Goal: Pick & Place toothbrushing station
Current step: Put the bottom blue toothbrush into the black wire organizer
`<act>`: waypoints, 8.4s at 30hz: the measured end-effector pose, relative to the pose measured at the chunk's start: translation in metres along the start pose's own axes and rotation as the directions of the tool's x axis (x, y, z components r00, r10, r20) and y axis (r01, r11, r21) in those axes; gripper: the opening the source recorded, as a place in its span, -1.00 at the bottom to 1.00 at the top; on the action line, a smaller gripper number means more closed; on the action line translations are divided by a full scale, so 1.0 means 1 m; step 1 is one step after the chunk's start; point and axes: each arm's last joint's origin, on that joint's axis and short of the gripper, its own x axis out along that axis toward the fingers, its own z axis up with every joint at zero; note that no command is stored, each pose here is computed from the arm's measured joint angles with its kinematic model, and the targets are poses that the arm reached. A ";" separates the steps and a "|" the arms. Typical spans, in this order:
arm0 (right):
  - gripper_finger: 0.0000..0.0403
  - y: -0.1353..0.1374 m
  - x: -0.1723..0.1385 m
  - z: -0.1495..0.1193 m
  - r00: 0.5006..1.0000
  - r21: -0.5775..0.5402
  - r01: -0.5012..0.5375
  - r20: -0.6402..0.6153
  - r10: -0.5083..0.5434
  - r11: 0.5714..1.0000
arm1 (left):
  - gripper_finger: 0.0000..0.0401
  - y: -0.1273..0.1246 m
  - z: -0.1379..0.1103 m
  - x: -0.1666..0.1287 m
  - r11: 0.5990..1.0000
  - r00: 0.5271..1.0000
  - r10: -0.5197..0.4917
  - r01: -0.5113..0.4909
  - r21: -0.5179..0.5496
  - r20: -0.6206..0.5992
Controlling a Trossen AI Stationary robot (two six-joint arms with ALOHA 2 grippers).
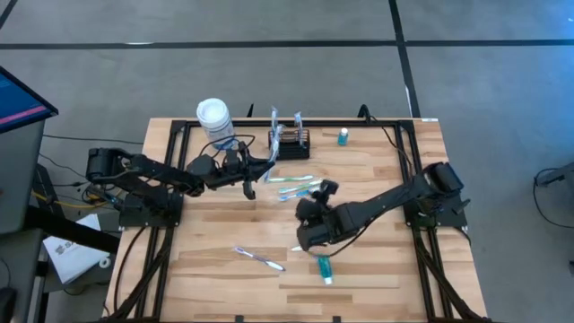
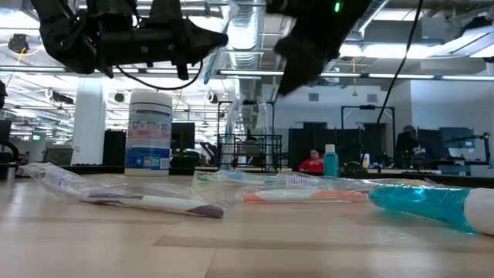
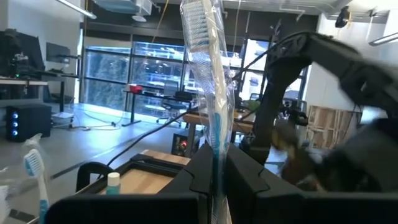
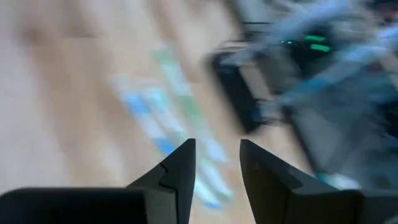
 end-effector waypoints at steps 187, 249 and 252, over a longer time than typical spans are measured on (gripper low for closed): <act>-0.97 -0.151 0.047 0.015 0.417 0.084 -0.671 0.864 0.282 0.737 | -0.78 -0.020 -0.003 0.040 0.992 0.998 -0.057 0.056 0.111 0.008; -1.00 -0.262 0.124 -0.030 0.708 0.384 -0.393 0.706 0.009 0.835 | -0.56 -0.007 0.002 -0.005 0.995 1.000 -0.028 0.028 0.093 -0.008; -1.00 -0.262 0.124 -0.030 0.708 0.381 -0.392 0.706 0.010 0.837 | -0.56 -0.007 0.002 -0.005 0.994 1.000 -0.028 0.028 0.101 -0.007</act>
